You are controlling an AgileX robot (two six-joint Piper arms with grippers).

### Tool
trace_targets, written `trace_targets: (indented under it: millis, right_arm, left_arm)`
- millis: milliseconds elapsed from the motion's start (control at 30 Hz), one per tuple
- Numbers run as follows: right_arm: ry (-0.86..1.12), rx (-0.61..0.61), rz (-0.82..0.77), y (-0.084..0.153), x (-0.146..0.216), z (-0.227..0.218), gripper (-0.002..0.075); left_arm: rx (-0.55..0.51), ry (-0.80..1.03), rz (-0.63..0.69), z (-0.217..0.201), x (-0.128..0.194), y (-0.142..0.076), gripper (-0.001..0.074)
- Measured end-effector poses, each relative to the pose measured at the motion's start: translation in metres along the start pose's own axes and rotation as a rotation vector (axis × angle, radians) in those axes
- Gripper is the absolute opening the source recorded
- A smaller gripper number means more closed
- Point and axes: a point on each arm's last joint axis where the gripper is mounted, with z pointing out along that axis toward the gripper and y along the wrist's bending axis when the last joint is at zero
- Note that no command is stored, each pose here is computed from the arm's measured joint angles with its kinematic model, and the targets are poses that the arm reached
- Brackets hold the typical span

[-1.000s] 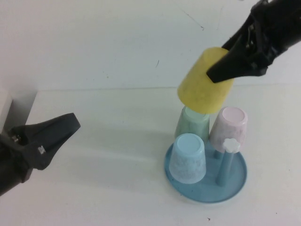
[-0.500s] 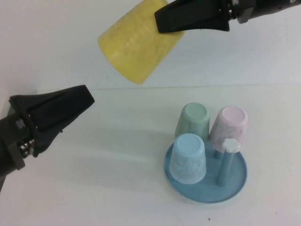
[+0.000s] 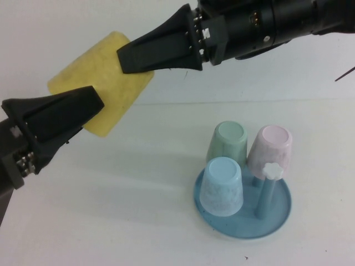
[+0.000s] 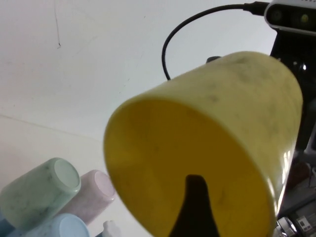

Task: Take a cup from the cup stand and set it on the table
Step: Hand over the cup, then place the cup on the table

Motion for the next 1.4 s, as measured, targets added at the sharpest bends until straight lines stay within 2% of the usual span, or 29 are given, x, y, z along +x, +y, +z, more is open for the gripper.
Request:
trace_targets:
  millis: [100,167,267,333,567,700,800,1133,1200,1267,1400]
  right_arm:
    - [0.015,-0.014,0.006,-0.004,0.004,0.009,0.0541]
    - [0.017,-0.015,-0.001,-0.005,0.005,0.011,0.0541]
    - [0.001,-0.027,-0.004,-0.004,0.004,0.011,0.0541]
    - [-0.007,-0.044,0.001,-0.003,0.003,0.011,0.0541]
    - [-0.021,-0.056,0.003,-0.003,0.002,0.012,0.0545]
    - [-0.039,-0.051,0.045,-0.006,0.002,0.013,0.0646]
    - [-0.061,-0.066,0.065,-0.007,0.000,0.013,0.0680]
    - [-0.106,-0.015,0.078,-0.018,-0.004,-0.004,0.0687]
    - [-0.113,0.016,0.078,-0.025,-0.005,-0.018,0.0641]
    - [-0.121,0.057,0.079,-0.033,-0.005,-0.034,0.0535]
    - [-0.130,0.160,0.088,-0.049,-0.003,-0.068,0.0169]
  left_arm:
    - [0.000,-0.003,0.001,0.000,-0.001,0.000,0.0447]
    - [0.000,-0.003,0.014,0.000,-0.001,0.000,0.0350]
    - [-0.004,-0.006,0.034,0.000,-0.001,0.000,0.0144]
    - [0.006,-0.005,0.037,0.000,-0.001,-0.001,0.0093]
    - [0.016,-0.009,0.048,0.000,-0.001,-0.002,0.0085]
    - [0.025,-0.002,0.049,0.000,-0.001,-0.004,0.0029]
    - [0.023,0.005,0.056,0.000,0.000,-0.004,0.0011]
    - [0.007,0.056,0.094,0.000,0.004,-0.002,0.0005]
    - [-0.015,0.084,0.109,0.000,0.007,0.000,0.0005]
    - [-0.045,0.114,0.140,0.000,0.009,0.004,0.0005]
    - [-0.182,0.182,0.221,0.003,0.003,0.011,0.0005]
